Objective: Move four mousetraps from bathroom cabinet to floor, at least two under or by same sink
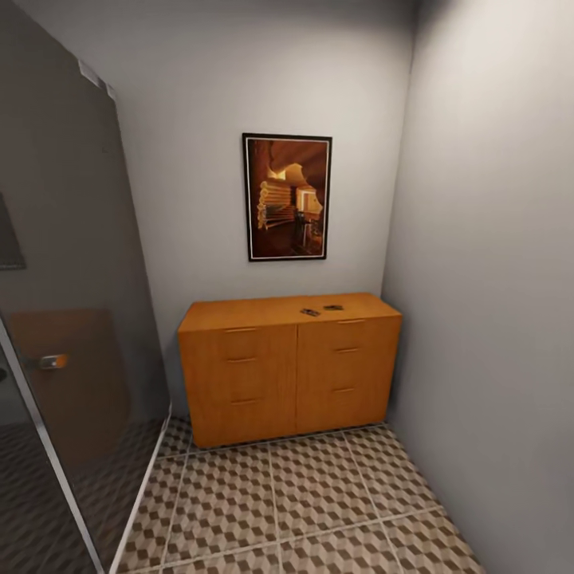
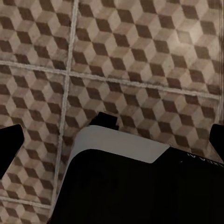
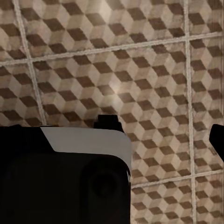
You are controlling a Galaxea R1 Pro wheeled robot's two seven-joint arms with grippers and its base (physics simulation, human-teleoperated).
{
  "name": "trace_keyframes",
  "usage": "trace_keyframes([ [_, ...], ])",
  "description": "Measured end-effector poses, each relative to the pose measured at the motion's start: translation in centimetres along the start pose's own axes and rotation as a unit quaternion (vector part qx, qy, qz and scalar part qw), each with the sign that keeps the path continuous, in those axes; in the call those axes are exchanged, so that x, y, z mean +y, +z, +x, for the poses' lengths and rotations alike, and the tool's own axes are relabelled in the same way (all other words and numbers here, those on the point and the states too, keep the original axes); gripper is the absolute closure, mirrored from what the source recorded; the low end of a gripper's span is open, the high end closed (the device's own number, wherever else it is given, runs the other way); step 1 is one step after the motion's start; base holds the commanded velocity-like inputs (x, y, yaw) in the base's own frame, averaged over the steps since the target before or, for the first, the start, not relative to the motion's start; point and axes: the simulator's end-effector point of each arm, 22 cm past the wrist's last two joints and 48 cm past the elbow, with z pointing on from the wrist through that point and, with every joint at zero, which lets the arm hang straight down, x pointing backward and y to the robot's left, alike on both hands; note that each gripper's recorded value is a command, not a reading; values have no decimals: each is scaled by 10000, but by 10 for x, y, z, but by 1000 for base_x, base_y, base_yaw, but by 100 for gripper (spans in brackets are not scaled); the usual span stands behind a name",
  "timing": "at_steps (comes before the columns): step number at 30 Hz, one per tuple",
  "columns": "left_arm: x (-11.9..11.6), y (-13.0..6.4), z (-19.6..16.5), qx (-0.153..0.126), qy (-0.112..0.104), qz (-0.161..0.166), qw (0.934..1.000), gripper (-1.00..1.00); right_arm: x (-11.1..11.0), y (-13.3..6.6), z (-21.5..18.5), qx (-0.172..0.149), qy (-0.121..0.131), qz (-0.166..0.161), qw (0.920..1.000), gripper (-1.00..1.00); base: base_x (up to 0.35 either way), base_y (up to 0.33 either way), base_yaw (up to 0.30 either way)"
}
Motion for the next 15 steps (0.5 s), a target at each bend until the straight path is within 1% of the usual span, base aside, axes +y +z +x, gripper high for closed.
trace_keyframes([
  [15, 1, 0, -1, -15, -3, -5, 10000, -100, 0, 0, 0, 0, 0, 0, 10000, -100, 276, -171, 0],
])
